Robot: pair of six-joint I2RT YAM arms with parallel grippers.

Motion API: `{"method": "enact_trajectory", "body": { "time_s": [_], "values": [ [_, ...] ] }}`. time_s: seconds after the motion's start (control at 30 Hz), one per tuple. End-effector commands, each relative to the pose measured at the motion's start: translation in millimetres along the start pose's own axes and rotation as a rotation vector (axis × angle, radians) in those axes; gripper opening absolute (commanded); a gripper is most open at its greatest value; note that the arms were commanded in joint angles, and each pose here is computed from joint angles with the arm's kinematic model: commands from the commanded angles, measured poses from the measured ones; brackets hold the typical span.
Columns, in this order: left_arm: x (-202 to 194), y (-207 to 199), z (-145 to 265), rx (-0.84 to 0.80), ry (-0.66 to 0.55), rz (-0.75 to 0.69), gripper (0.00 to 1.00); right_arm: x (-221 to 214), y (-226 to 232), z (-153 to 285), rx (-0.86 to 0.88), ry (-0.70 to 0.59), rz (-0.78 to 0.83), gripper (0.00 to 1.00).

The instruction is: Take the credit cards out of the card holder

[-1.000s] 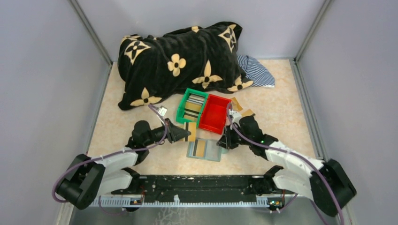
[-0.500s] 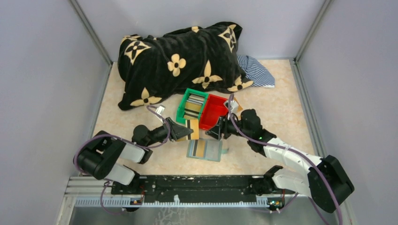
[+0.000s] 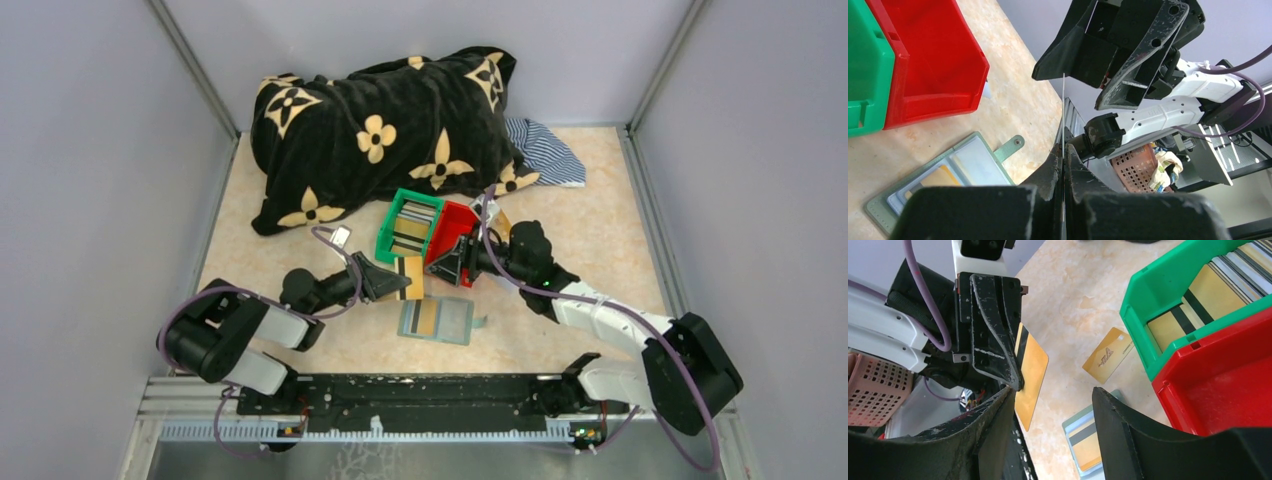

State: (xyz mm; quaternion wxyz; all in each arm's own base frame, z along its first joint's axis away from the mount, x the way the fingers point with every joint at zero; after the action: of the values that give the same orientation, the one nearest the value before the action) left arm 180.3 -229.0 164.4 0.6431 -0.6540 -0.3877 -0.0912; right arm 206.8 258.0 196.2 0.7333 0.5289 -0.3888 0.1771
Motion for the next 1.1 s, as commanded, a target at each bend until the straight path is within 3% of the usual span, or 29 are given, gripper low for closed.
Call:
{"method": "enact_trajectory", "body": {
  "time_s": [0.0,0.77,1.07],
  "values": [
    [24.0,-38.0,-4.6,-0.193,-0.094,-0.149,0.0,24.2,23.0,-7.3,0.112,-0.056,0.059,0.59],
    [26.3,-44.4,-19.0,-0.237,-0.082,-0.158,0.0,16.6,29.8,-15.6,0.207,-0.013,0.05,0.5],
    [27.3,-44.4,-20.4,-0.24,-0.083,-0.163,0.0,13.4,29.7,-13.3,0.205,-0.001,0.054,0.34]
  ]
}}
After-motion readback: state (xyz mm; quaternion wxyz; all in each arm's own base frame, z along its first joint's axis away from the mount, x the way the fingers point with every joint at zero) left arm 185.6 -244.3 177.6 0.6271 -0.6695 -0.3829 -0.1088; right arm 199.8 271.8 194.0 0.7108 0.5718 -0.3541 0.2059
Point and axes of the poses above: each gripper's point midway between its finger pads, its own z axis back along the fingers, its own y axis along the line the jaws close on, x = y × z, the point moved 4 cm from there along z, back along the fingers, and after that the axes turned 5 degrees about -z, right-handed, at the moved point
